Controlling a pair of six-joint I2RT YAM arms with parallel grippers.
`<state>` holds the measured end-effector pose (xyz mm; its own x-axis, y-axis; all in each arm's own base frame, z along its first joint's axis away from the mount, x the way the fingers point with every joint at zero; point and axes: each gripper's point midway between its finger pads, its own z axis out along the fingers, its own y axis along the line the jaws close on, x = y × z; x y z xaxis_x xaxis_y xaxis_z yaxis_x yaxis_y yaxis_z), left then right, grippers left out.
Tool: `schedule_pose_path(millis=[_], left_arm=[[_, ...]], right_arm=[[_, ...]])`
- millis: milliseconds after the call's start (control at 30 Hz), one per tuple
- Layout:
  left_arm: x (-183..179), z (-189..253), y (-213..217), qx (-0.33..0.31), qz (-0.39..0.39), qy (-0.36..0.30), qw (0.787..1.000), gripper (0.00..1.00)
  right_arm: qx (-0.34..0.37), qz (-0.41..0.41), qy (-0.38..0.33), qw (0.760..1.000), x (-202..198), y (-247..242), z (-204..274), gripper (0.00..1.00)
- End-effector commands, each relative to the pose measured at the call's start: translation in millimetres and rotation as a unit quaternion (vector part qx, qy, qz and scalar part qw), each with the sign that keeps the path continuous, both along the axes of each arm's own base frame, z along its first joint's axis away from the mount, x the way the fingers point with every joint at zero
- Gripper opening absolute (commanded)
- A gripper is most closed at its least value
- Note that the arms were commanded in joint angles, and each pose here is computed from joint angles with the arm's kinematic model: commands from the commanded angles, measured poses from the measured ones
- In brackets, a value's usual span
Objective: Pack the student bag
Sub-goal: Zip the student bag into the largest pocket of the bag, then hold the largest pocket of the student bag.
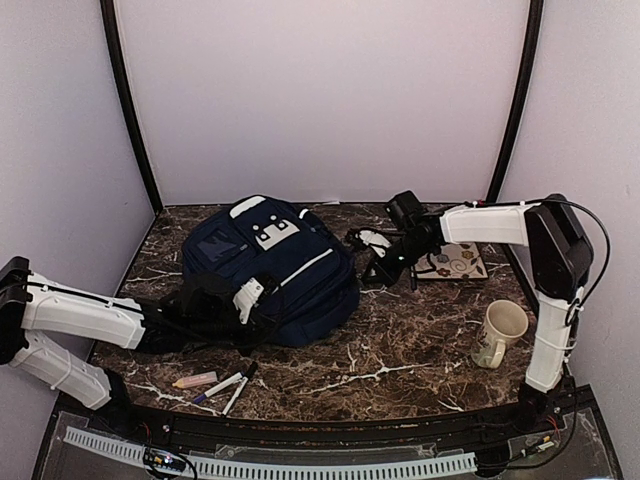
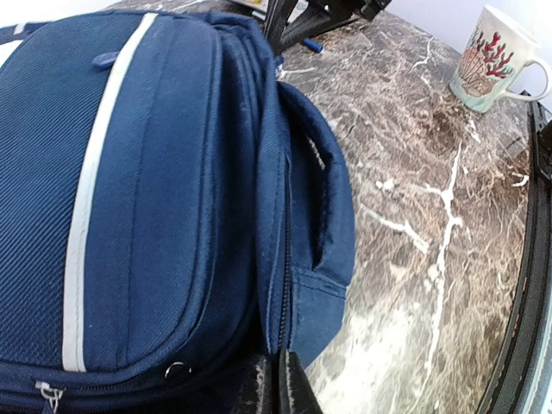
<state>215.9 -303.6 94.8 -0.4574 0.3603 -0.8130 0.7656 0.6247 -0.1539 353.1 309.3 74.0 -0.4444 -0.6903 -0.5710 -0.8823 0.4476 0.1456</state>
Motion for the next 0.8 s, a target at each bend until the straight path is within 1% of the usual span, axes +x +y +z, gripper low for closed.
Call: schedule_pose_path(millis=[0, 100, 133, 167, 233, 367, 433, 600, 767], left_arm=[[-15, -28, 46, 0.084, 0.041, 0.031, 0.995, 0.0], [-14, -25, 56, 0.089, 0.057, 0.021, 0.994, 0.01], [-13, -21, 54, 0.081, 0.058, 0.016, 0.995, 0.08], [-11, -15, 51, 0.072, 0.054, 0.01, 0.996, 0.17], [-9, 0, 38, 0.053, 0.037, 0.0, 0.998, 0.33], [1, 35, 1, 0.032, -0.007, -0.034, 0.999, 0.48], [9, 47, -23, 0.03, -0.03, -0.046, 0.998, 0.49], [31, 51, -67, 0.035, -0.061, -0.065, 0.995, 0.51], [52, 45, -91, 0.043, -0.057, -0.084, 0.994, 0.53]], right_arm=[[-0.069, -0.067, -0.08, 0.992, 50, -46, -1, 0.0], [-0.042, -0.042, -0.067, 0.996, 36, -38, 5, 0.0], [-0.03, -0.031, -0.058, 0.997, 29, -34, 7, 0.0], [-0.018, -0.018, -0.05, 0.998, 22, -29, 10, 0.0], [-0.001, 0.008, -0.038, 0.999, 6, -18, 17, 0.0], [0.019, 0.049, -0.031, 0.998, -25, 1, 29, 0.0], [0.029, 0.063, -0.029, 0.997, -37, 9, 37, 0.0], [0.047, 0.085, -0.025, 0.995, -56, 20, 52, 0.0], [0.061, 0.093, -0.01, 0.994, -68, 25, 58, 0.0]])
